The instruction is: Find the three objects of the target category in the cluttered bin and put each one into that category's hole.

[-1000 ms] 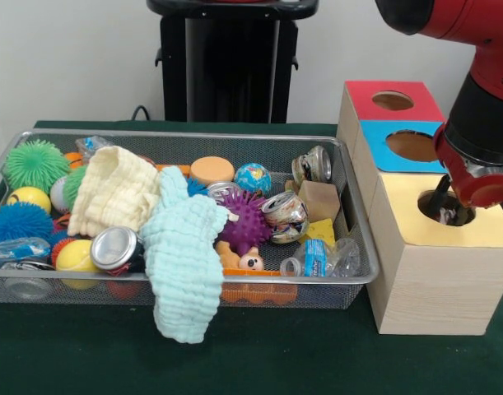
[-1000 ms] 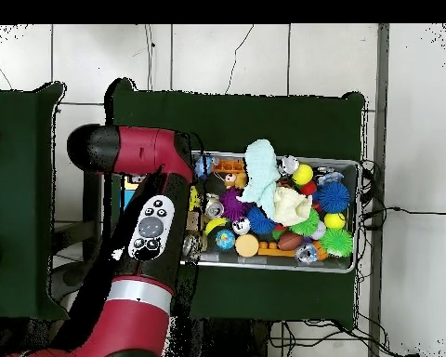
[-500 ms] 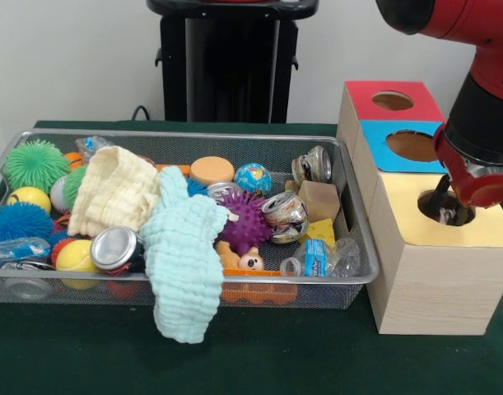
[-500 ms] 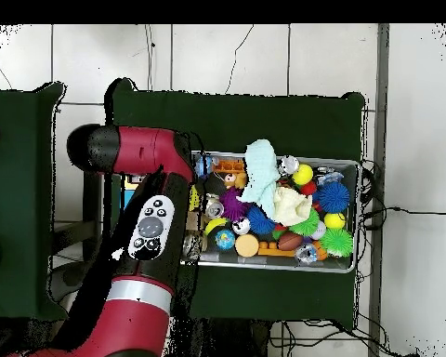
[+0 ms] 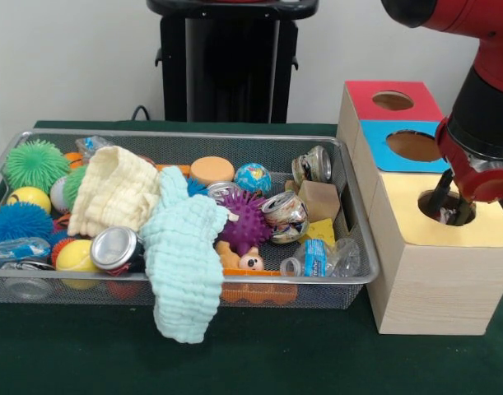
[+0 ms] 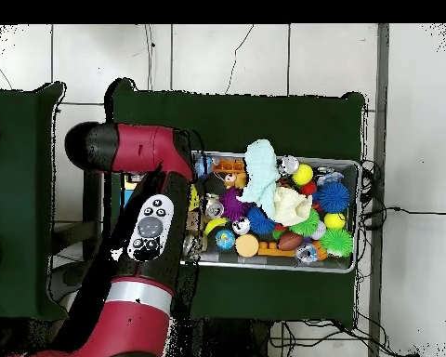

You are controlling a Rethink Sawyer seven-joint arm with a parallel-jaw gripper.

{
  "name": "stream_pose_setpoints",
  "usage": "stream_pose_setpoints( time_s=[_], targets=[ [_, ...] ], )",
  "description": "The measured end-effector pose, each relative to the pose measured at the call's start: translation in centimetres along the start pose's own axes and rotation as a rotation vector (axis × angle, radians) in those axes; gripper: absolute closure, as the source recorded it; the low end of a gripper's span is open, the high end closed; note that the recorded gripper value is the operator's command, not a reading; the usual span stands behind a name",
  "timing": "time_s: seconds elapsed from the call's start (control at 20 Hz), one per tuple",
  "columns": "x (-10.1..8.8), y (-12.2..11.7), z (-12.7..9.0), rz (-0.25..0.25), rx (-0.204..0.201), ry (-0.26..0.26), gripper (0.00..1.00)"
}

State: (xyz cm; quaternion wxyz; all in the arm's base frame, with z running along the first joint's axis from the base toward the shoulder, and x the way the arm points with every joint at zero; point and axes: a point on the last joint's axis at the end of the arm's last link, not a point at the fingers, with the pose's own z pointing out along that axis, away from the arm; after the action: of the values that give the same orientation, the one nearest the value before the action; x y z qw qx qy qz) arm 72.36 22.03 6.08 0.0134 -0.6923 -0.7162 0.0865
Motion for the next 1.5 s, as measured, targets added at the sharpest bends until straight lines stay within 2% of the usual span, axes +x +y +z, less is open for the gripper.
stream_pose_setpoints(
  time_s=[0.4,1.15,1.2,1.35,1.5],
  targets=[
    [-0.1,0.2,-0.9,-0.003,0.015,0.003,0.0],
    [-0.1,0.2,-0.9,-0.006,0.019,0.0,0.0],
    [-0.1,0.2,-0.9,-0.007,0.023,0.001,1.0],
    [0.0,0.4,-1.3,-0.009,0.021,0.002,1.0],
    [0.2,1.0,-2.7,-0.015,0.003,0.006,1.0]
  ],
)
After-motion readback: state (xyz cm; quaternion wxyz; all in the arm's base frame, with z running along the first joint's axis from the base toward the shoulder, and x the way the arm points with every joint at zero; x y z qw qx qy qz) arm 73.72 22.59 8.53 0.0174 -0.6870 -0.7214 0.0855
